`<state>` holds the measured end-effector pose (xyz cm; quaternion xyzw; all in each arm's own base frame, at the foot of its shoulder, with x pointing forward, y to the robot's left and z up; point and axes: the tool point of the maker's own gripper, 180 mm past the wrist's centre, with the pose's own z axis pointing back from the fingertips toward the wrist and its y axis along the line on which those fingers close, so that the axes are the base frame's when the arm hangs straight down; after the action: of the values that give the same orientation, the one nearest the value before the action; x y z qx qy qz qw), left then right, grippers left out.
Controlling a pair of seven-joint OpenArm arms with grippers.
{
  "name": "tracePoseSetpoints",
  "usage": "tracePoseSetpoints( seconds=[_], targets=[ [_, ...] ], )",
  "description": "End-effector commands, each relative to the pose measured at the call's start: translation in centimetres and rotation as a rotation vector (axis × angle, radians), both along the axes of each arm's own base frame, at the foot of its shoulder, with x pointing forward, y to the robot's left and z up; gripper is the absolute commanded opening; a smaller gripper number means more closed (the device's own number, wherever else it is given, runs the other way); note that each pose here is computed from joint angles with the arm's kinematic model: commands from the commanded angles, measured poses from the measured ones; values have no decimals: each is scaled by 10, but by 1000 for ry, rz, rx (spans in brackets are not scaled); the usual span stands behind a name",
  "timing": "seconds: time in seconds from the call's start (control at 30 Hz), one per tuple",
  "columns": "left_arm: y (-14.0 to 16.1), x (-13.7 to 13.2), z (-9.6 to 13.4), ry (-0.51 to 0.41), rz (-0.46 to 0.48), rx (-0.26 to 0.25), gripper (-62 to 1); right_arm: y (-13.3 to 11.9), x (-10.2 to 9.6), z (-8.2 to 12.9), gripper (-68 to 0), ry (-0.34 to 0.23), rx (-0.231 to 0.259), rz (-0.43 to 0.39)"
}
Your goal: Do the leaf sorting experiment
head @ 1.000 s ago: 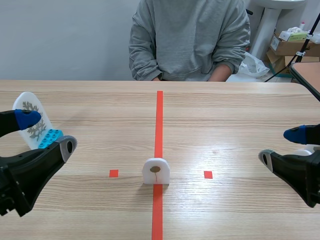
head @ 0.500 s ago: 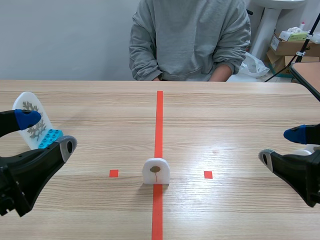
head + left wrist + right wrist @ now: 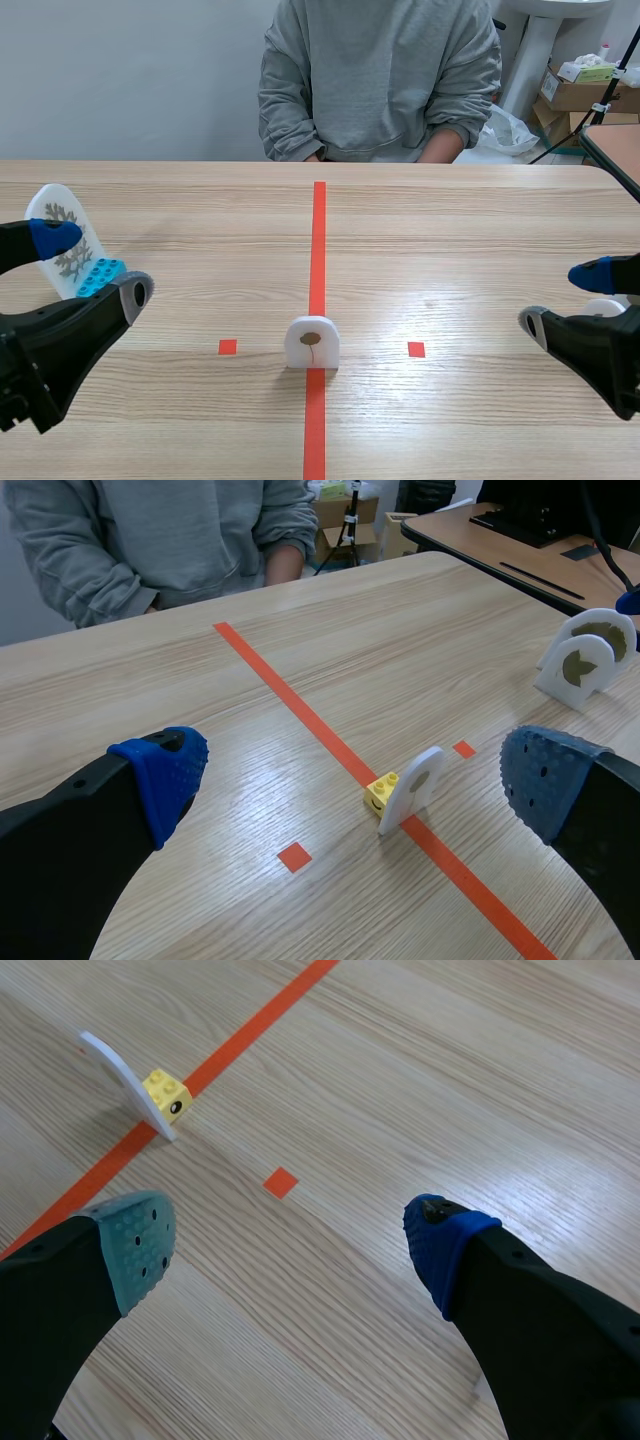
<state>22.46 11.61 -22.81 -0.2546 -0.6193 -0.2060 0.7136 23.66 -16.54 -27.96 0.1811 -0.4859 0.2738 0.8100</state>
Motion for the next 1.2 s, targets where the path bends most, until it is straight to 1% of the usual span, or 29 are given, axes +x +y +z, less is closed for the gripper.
tracePoseSetpoints(
  seconds=[0.0, 0.07, 0.17, 0.3, 0.43, 0.53, 0.67, 0.87, 0.97, 1.03, 1.17],
  targets=[
    [-4, 0, 7, -19, -4, -29, 14, -1, 12, 11, -207, -36, -7, 11],
    [-4, 0, 7, -19, -4, -29, 14, -4, 18, 12, -207, -36, -31, 11],
    [-4, 0, 7, -19, -4, -29, 14, -5, 28, 17, -200, -52, -62, 28],
    [-4, 0, 7, -19, -4, -29, 14, -4, 38, 18, -200, -70, -132, 71],
    [-4, 0, 7, -19, -3, -29, 14, 7, 47, 18, -140, -88, -165, 121],
    [-4, 0, 7, -19, -3, -29, 14, 22, 50, 15, -139, -100, -185, 178],
    [-4, 0, 7, -19, -4, -29, 14, 45, 51, 1, -139, -103, -241, 275],
    [-4, 0, 7, -19, -3, -29, 14, 81, 48, -27, -139, -112, -329, 449],
    [-4, 0, 7, -19, 0, -32, 14, 95, 47, -38, -139, -122, -343, 518],
    [-4, 0, 7, -19, 6, -39, 14, 101, 48, -44, -139, -124, -357, 546],
    [-4, 0, 7, -19, 17, -51, 14, 116, 53, -52, -139, -141, -350, 586]
  ],
)
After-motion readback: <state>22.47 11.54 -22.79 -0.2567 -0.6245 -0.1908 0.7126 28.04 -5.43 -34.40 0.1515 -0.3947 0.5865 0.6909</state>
